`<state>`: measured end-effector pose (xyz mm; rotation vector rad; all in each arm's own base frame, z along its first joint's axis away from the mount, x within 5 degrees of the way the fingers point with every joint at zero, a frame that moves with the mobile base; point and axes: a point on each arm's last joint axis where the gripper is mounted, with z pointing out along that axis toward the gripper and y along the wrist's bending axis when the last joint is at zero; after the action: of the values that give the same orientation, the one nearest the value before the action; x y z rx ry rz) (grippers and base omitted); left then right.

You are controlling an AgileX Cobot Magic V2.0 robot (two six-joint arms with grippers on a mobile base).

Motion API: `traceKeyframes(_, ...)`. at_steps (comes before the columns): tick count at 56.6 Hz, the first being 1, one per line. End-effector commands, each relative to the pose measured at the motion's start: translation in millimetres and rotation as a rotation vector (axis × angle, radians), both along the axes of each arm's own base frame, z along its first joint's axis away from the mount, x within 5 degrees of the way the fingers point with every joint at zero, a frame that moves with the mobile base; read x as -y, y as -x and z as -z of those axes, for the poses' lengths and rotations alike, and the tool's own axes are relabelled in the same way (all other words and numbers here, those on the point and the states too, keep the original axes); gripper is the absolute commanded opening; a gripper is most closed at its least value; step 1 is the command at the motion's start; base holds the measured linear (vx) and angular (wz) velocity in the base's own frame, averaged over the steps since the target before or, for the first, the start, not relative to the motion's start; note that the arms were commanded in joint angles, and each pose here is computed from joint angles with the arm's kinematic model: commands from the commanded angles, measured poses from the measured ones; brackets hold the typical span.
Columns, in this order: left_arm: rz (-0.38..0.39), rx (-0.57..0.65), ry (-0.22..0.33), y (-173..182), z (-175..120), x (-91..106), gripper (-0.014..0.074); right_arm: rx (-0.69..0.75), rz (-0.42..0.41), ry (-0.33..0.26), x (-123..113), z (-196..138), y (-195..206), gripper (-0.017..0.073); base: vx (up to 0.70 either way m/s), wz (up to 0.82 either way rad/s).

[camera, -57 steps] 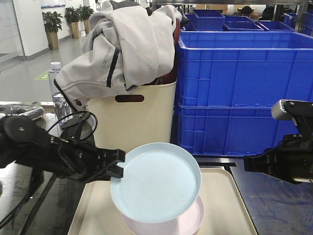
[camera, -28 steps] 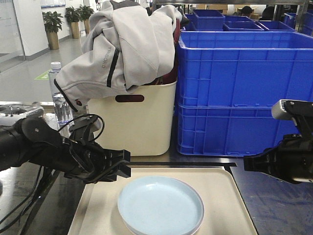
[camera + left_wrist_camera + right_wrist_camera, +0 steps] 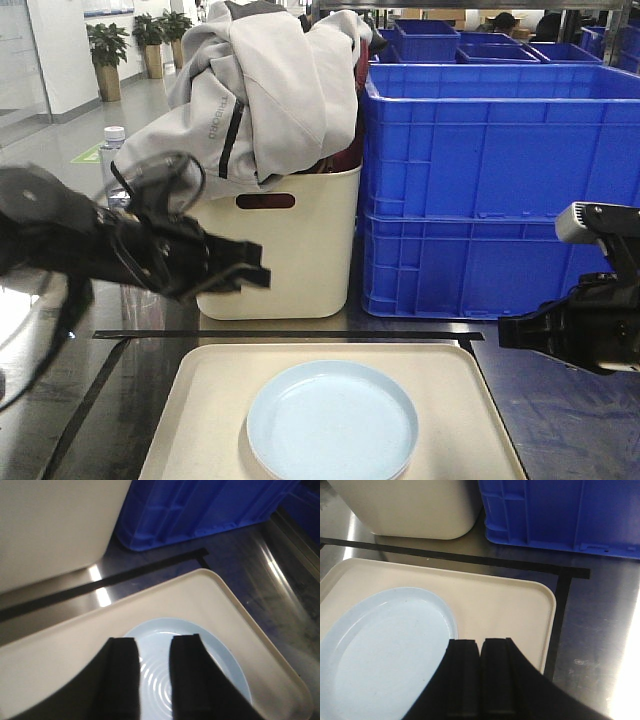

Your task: Grab plate from conveyor and place on tray

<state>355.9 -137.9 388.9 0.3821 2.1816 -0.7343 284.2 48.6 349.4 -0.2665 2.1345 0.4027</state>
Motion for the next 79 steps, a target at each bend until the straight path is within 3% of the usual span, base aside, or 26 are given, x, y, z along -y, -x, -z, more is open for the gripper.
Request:
traceKeyframes(1,-0.055,0.235,-0.023,34,-60,-15.7,0.0062,0.145,0.025,0.004,4,-30,10,-0.0009,0.00,0.00)
traceKeyframes(3,-0.080,0.287,-0.082,42,-66,-22.8,-0.0010,0.167,0.022,0.014,4,-35,15,-0.0009,0.00,0.00)
traceKeyframes(8,-0.130,0.405,-0.198,69,-75,-40.1,-0.0008,0.221,0.022,0.032,6,-49,29,-0.0009,0.00,0.00)
traceKeyframes(12,-0.162,0.471,-0.258,94,-72,-52.6,-0.0007,0.275,0.021,0.059,8,-61,44,-0.0009,0.00,0.00)
traceKeyframes(15,-0.182,0.510,-0.273,115,-65,-60.8,-0.0007,0.334,0.036,0.071,11,-67,58,-0.0009,0.00,0.00)
traceKeyframes(24,-0.275,0.666,-0.225,186,-27,-85.4,-0.0006,0.513,0.158,0.097,24,-49,107,-0.0009,0.00,0.00)
traceKeyframes(35,-0.349,0.790,-0.178,236,20,-103.2,-0.0006,0.560,0.276,0.054,34,-15,132,-0.0009,0.00,0.00)
traceKeyframes(54,-0.327,0.734,-0.199,239,35,-103.3,-0.0006,0.551,0.335,-0.044,37,-12,131,-0.0009,0.00,0.00)
traceKeyframes(79,-0.326,0.736,-0.202,239,35,-103.3,-0.0006,0.549,0.334,-0.046,36,-12,132,-0.0009,0.00,0.00)
